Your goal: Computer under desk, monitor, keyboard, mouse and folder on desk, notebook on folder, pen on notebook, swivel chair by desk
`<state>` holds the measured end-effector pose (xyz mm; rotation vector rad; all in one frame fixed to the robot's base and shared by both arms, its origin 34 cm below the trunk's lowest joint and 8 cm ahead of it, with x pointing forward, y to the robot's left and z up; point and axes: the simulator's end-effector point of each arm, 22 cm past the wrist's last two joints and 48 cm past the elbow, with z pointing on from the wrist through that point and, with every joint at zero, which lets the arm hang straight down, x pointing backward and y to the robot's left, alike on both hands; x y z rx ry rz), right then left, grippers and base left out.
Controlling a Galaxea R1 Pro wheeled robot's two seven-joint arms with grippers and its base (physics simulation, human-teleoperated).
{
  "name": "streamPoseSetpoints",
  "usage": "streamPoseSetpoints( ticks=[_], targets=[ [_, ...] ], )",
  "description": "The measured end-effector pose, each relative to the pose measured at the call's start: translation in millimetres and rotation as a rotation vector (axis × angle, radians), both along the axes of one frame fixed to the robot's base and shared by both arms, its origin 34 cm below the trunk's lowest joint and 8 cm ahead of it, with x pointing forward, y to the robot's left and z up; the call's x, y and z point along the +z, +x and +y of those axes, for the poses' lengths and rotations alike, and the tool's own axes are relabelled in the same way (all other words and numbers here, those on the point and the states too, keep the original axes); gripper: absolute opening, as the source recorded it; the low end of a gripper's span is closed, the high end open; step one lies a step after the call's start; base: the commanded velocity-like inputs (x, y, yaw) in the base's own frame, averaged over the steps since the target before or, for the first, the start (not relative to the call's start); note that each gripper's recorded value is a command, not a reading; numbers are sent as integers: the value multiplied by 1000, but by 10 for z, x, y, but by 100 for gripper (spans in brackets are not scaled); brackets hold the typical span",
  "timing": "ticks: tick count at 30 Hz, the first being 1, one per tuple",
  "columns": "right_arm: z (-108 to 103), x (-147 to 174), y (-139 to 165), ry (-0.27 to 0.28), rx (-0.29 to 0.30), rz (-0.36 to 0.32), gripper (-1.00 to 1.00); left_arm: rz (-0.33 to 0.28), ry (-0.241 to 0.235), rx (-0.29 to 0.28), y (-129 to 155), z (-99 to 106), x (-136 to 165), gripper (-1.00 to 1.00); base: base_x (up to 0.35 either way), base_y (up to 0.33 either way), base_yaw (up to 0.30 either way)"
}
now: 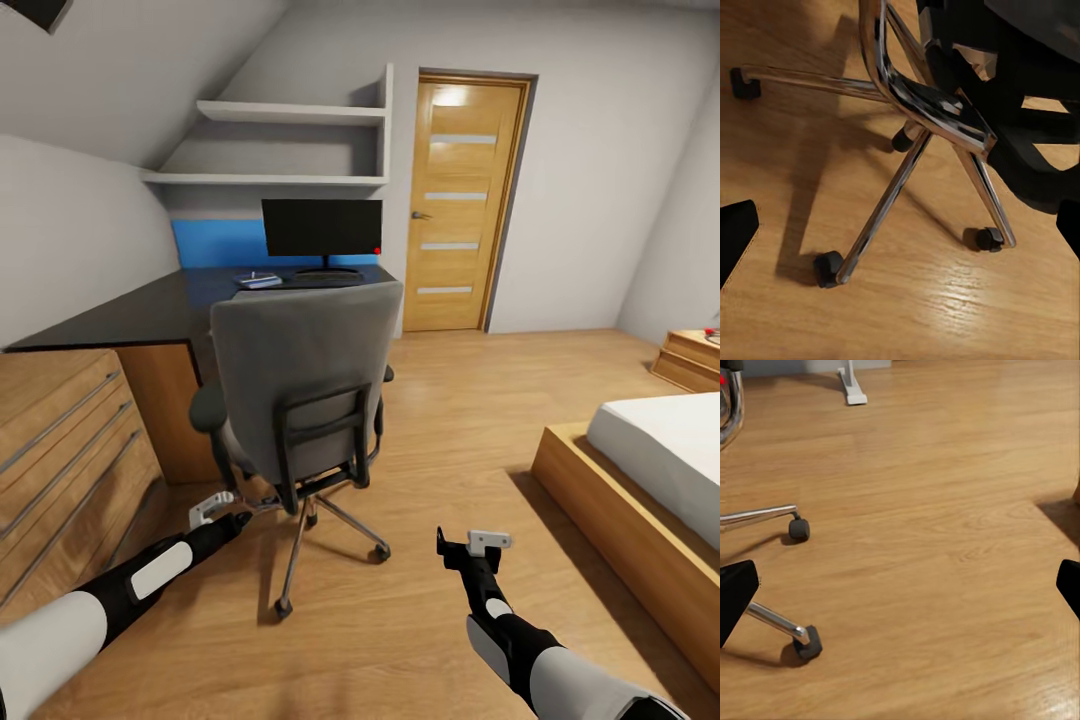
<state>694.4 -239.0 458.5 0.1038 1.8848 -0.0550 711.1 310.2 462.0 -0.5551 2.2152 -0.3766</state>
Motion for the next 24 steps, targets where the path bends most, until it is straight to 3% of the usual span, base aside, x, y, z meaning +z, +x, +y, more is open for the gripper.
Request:
streamPoseSetpoints(
  ticks=[12, 24],
  targets=[
    [5, 0, 0, 1, 0, 0, 100, 3, 5, 17, -6, 66, -13, 100, 3, 0, 249],
    [-8, 2, 1, 1, -3, 0, 100, 3, 8, 11, -5, 45, -14, 100, 145, 0, 30]
  ],
)
